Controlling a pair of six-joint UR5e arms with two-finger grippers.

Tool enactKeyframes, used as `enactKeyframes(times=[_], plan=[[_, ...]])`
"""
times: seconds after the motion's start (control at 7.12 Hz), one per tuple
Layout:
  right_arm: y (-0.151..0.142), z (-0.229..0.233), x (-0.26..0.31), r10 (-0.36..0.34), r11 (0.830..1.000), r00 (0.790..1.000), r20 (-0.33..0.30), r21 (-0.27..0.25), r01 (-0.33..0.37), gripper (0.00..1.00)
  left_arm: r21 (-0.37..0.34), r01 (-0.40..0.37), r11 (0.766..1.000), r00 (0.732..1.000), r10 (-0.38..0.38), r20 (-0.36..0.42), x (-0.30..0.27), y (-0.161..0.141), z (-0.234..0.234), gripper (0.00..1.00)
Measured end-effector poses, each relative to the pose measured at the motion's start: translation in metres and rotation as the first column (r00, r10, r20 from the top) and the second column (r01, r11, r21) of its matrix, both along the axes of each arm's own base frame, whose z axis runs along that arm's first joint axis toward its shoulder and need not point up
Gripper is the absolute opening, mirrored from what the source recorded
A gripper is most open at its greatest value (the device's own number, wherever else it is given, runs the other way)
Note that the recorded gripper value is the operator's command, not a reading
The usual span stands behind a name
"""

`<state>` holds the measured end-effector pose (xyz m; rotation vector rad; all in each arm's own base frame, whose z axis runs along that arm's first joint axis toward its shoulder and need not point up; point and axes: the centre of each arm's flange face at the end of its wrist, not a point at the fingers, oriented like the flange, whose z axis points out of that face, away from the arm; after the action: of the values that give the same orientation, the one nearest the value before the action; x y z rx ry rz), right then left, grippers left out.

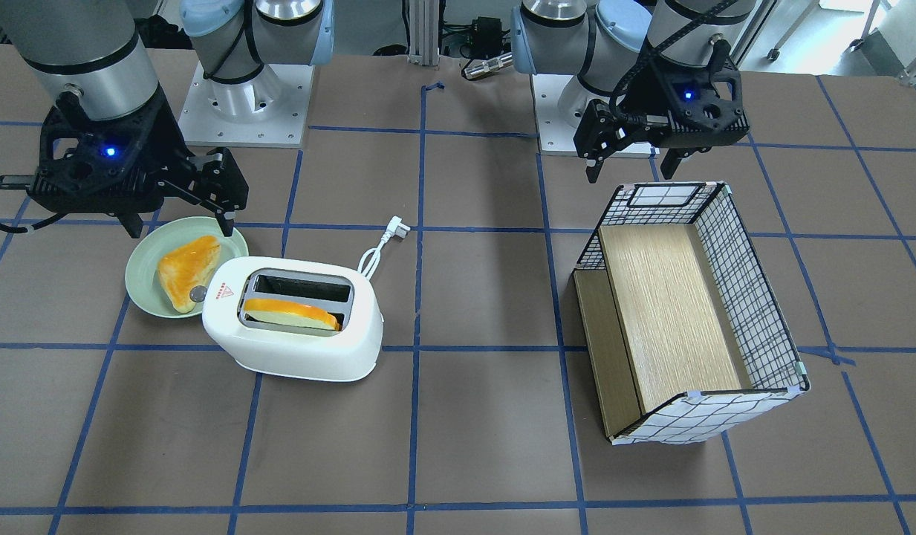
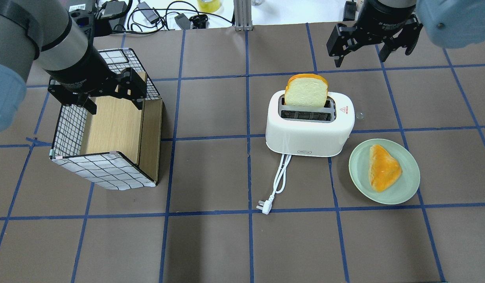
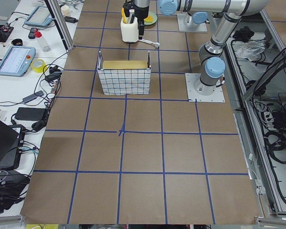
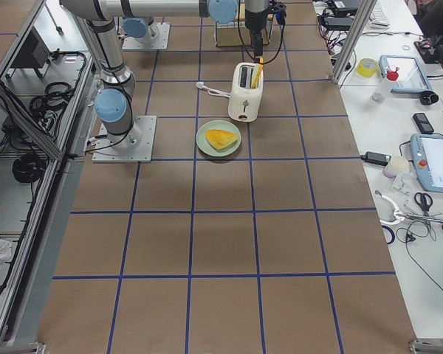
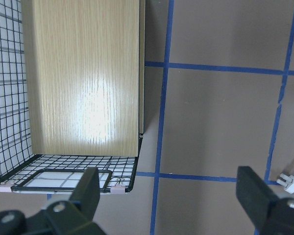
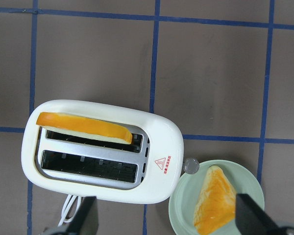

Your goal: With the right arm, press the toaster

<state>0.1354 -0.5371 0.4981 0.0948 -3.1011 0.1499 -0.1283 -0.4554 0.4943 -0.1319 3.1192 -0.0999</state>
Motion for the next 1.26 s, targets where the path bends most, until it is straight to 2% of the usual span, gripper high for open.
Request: enactKeyframes(times=[0.7, 0.84, 0.98, 1.12, 1.26], plan=[[-0.002, 0.000, -0.006, 0.000, 1.000, 1.000, 0.004, 0.000, 0.000, 1.00, 0.000, 0.000, 1.000, 1.000, 0.000, 0.000, 0.000, 0.000, 0.000, 1.00], [-0.004, 0.000, -0.014, 0.019, 1.000, 1.000, 0.003, 0.002, -0.019, 1.00, 0.000, 0.000, 1.000, 1.000, 0.000, 0.000, 0.000, 0.000, 0.000, 1.00], [-0.007, -0.002, -0.028, 0.045, 0.999, 0.999, 0.014, 0.006, -0.045, 0.96, 0.000, 0.000, 1.000, 1.000, 0.000, -0.001, 0.000, 0.000, 0.000, 1.00], [-0.010, -0.004, -0.045, 0.052, 0.999, 0.997, 0.051, 0.009, -0.053, 0.82, 0.000, 0.000, 1.000, 1.000, 0.000, 0.000, 0.000, 0.000, 0.000, 1.00], [-0.013, -0.008, -0.063, 0.058, 0.998, 0.994, 0.092, 0.013, -0.059, 0.75, 0.000, 0.000, 1.000, 1.000, 0.000, 0.000, 0.000, 0.000, 0.000, 1.00]])
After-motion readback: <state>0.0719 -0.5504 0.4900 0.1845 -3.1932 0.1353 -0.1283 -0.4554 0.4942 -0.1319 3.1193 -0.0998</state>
